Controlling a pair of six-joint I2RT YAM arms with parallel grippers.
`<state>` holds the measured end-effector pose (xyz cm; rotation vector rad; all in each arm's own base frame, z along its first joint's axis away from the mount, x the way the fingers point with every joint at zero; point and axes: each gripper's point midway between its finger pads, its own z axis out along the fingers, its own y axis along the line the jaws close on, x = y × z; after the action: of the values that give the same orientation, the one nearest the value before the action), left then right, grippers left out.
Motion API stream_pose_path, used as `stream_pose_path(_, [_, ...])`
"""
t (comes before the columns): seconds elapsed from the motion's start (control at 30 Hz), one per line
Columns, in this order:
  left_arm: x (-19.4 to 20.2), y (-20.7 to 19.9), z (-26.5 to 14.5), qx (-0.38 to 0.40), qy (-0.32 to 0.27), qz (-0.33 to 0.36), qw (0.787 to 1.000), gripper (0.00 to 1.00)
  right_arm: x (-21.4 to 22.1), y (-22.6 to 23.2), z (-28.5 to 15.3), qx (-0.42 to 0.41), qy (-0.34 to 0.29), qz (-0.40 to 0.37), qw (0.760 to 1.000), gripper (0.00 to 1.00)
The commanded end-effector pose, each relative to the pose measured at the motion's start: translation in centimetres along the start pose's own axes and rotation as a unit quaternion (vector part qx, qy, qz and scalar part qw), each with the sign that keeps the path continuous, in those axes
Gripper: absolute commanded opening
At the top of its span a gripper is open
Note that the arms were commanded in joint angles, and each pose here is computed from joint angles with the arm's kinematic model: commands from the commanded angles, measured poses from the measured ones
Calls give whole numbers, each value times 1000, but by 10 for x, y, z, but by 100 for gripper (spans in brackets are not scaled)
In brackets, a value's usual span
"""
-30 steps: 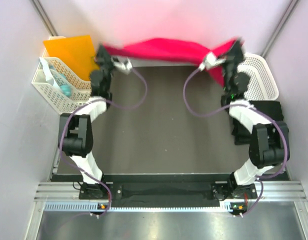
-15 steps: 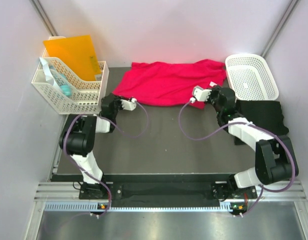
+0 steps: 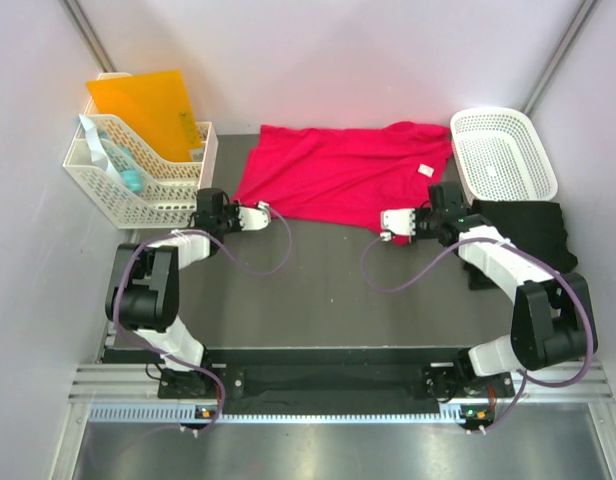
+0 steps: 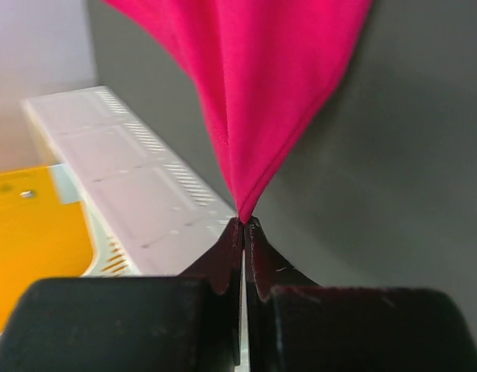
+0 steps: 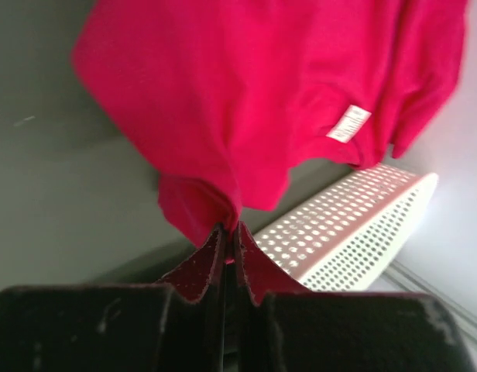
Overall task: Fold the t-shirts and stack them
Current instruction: Flatten the tshirt out
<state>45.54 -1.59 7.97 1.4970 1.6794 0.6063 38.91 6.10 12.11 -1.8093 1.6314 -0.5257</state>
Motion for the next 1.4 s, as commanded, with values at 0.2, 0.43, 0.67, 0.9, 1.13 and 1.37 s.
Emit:
stream_pose_path(0.2, [9, -37, -22, 98, 0, -33, 995, 0, 0, 36, -8, -102, 0, -31, 994, 0])
stream_pose_path(0.43, [15, -46, -28, 128, -2, -43, 991, 0, 7, 42, -8, -122, 13, -40, 992, 0])
stream_pose_path(0.67, [21, -47, -25, 157, 0, -49, 986, 0, 11, 52, -18, -148, 9, -50, 988, 0])
stream_pose_path(0.9, [31, -46, -25, 174, 4, -57, 983, 0, 16, 42, -27, -140, -9, -58, 988, 0])
stream_pose_path(1.13, [30, -47, -26, 182, 0, -58, 982, 0, 15, 20, -43, -154, -44, -24, 987, 0])
stream_pose_path(1.37, [26, -51, -33, 204, -10, -60, 977, 0, 17, 28, -51, -166, -50, -66, 983, 0])
